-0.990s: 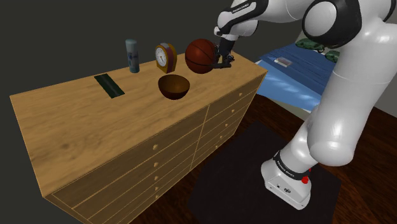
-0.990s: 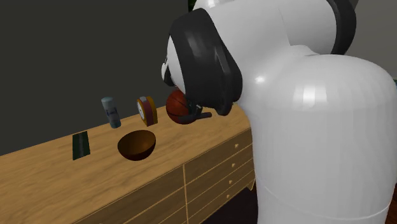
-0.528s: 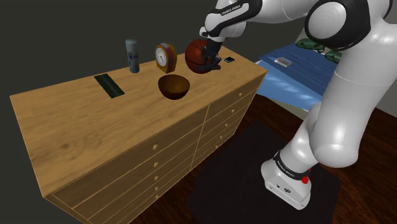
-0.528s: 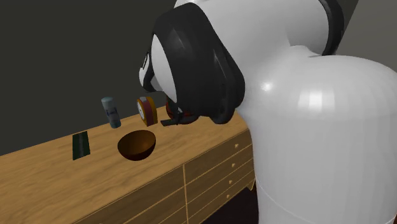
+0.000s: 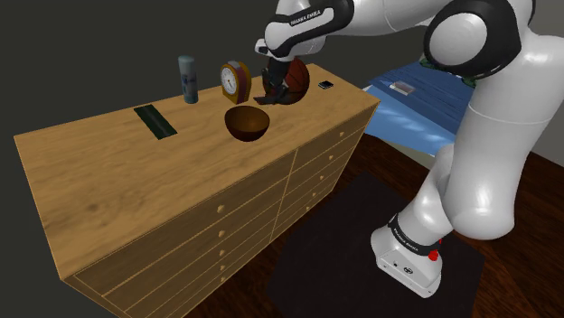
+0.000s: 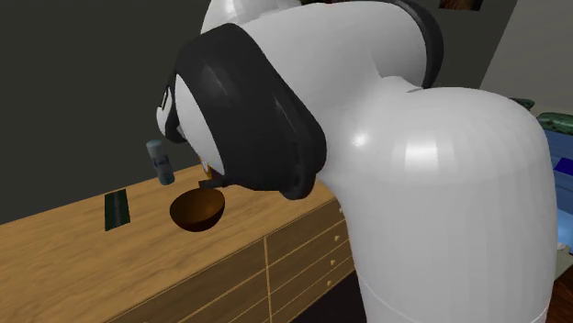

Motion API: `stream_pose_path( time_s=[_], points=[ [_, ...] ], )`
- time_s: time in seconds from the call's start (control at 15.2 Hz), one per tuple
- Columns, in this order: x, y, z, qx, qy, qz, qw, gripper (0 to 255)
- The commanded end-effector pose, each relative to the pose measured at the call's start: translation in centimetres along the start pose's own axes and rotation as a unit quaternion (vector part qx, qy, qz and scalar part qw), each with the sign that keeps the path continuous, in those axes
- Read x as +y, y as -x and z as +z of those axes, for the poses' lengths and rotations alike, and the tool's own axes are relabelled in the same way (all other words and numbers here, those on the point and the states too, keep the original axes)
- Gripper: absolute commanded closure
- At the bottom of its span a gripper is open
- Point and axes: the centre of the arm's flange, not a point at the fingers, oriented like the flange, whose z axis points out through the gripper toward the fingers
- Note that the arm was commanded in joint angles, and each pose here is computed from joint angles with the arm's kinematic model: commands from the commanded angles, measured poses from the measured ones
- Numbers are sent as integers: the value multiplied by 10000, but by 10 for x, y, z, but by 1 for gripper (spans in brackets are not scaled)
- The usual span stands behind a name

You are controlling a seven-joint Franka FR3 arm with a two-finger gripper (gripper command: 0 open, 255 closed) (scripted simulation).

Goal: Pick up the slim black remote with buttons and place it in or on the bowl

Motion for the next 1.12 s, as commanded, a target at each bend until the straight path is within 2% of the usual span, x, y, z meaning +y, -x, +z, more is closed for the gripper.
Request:
stream_pose_path(
  time_s=[0.0, 0.4, 1.06],
  points=[
    [3, -27, 2, -1, 0, 6, 10000, 255],
    [16, -106, 6, -1, 0, 6, 10000, 255],
    [13, -110, 53, -1, 0, 6, 10000, 255]
  ],
)
